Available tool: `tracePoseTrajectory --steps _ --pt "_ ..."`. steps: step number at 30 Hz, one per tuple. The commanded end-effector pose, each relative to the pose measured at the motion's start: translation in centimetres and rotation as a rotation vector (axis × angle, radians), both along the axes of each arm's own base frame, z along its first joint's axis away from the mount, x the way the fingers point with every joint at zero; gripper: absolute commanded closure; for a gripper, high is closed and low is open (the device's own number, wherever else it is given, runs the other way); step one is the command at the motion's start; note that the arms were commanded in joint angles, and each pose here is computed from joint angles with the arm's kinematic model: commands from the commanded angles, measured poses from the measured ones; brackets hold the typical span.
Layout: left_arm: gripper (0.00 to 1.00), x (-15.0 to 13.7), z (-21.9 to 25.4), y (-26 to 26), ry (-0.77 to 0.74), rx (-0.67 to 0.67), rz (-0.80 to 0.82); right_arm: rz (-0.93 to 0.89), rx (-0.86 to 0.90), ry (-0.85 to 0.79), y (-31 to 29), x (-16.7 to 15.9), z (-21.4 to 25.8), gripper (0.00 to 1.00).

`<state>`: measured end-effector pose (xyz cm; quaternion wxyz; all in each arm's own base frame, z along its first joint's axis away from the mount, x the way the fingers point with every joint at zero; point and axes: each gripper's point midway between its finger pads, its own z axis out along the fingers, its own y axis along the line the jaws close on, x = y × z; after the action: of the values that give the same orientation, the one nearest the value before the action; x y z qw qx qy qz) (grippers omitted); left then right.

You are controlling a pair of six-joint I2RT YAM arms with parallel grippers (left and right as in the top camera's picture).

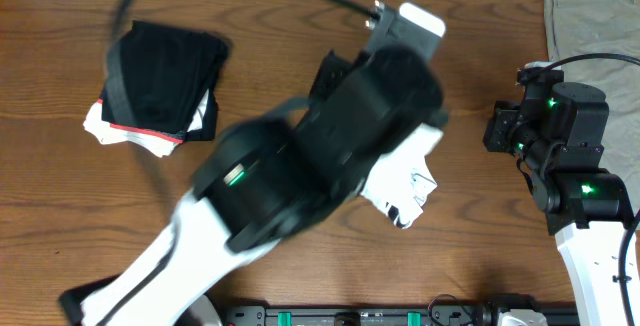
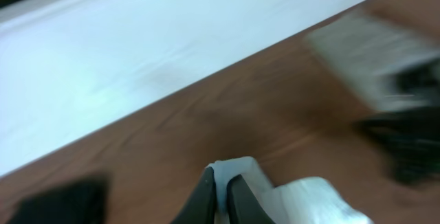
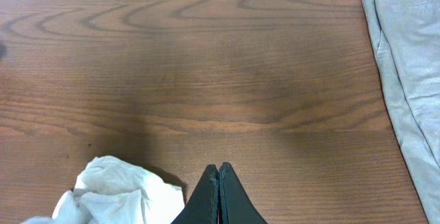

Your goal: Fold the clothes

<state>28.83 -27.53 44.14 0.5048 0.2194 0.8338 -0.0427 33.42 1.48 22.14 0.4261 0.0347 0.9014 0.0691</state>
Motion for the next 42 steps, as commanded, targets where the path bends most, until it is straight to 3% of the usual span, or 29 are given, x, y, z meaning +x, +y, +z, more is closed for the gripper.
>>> tracePoseTrajectory --steps 1,4,5,7,9,13,18,24,36,42 --pt "0.94 4.5 -1.7 3.9 -0.005 0.051 0.257 0.003 -0.007 -0.021 -0.2 0.1 1.0 0.99" --pt "0.92 7.3 -4.5 6.6 0.068 0.046 0.405 0.002 -0.007 -0.015 -0.2 0.0 0.9 0.99" --pt "0.77 8.1 -5.4 7.8 0.101 0.036 0.455 0.003 -0.007 -0.013 -0.2 -0.1 0.8 0.99" --pt "0.23 9.2 -7.2 9.6 0.182 0.009 0.508 0.003 -0.007 -0.007 -0.2 -0.1 0.7 0.99" --pt "0.03 9.8 -8.8 10.9 0.279 -0.031 0.52 0.009 -0.015 -0.001 -0.2 -0.3 0.6 0.98" --pt "0.02 9.8 -10.8 12.9 0.446 -0.112 0.508 0.007 -0.017 0.009 -0.2 -0.4 0.4 0.96" --pt "0.02 8.4 -11.7 11.0 0.598 -0.209 0.383 0.007 -0.016 0.011 -0.2 -0.4 0.4 0.93" --pt "0.02 7.3 -14.1 9.9 0.679 -0.109 0.334 0.007 -0.016 0.053 -0.2 -0.9 -0.5 0.89" --pt "0.0 6.1 -23.8 9.0 0.966 0.185 0.278 0.015 -0.005 0.237 -0.1 -1.4 -5.2 0.88" --pt "0.0 5.4 -25.6 8.6 1.013 0.255 0.212 0.124 0.082 0.353 2.2 -2.5 -7.6 0.82"
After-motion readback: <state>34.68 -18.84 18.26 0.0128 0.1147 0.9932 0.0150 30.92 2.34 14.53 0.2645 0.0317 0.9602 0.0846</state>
